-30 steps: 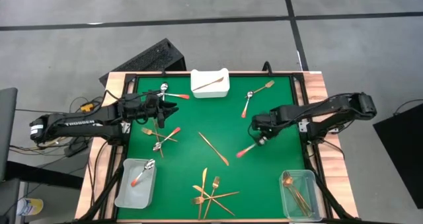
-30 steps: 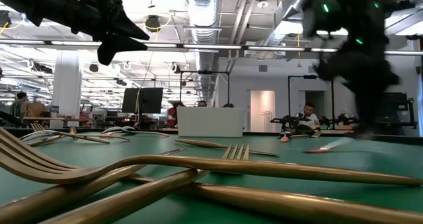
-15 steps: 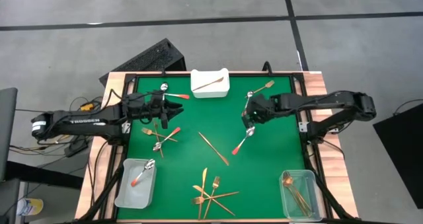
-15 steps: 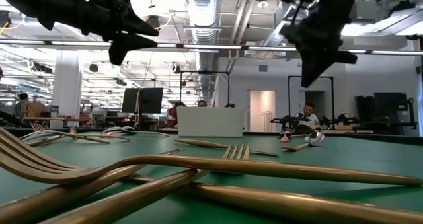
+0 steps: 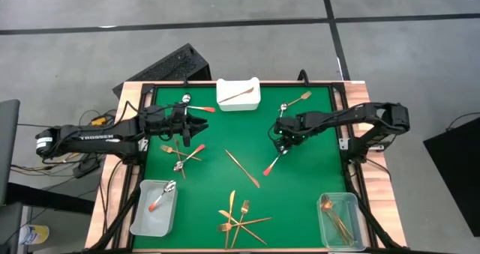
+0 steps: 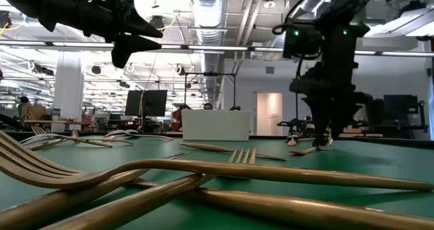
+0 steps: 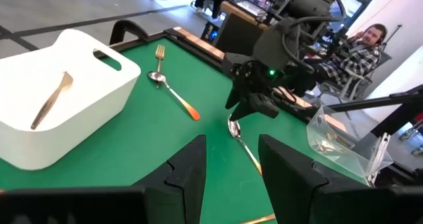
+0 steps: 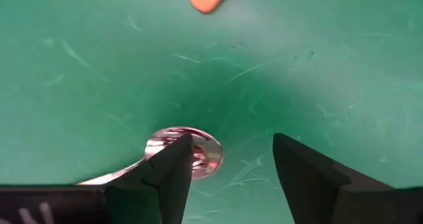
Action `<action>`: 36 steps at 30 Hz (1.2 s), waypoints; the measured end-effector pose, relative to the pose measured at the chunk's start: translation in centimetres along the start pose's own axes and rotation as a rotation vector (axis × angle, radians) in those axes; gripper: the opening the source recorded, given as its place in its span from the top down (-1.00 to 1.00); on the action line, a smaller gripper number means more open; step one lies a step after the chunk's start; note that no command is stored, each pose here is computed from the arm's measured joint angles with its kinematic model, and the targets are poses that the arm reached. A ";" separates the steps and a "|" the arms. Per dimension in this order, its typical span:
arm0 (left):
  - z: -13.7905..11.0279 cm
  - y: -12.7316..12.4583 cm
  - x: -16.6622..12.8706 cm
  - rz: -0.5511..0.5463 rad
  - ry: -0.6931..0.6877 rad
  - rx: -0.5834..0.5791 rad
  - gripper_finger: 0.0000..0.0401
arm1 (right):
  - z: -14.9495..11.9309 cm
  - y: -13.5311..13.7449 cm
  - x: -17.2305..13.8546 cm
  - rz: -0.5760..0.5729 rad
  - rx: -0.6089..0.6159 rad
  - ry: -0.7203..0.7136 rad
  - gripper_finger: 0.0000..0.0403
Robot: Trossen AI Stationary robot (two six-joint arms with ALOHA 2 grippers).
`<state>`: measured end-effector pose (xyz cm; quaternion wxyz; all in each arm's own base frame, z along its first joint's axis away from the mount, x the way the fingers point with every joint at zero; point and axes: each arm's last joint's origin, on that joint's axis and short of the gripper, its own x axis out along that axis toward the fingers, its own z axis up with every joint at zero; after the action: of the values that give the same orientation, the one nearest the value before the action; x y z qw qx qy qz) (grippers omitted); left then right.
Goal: Sort silverware by color (type)
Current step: Put the orange spoon into the gray bin
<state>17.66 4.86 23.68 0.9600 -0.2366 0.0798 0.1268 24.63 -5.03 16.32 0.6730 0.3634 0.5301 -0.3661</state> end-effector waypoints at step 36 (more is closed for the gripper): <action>-0.4 -1.4 3.1 -0.173 0.077 0.029 0.23 | 5.1 6.3 -8.6 0.608 -0.431 -0.611 0.96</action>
<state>20.94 4.11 23.23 0.9668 -0.2336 0.0980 0.0331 30.99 -5.61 26.24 0.9344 0.2300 0.2418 -0.1245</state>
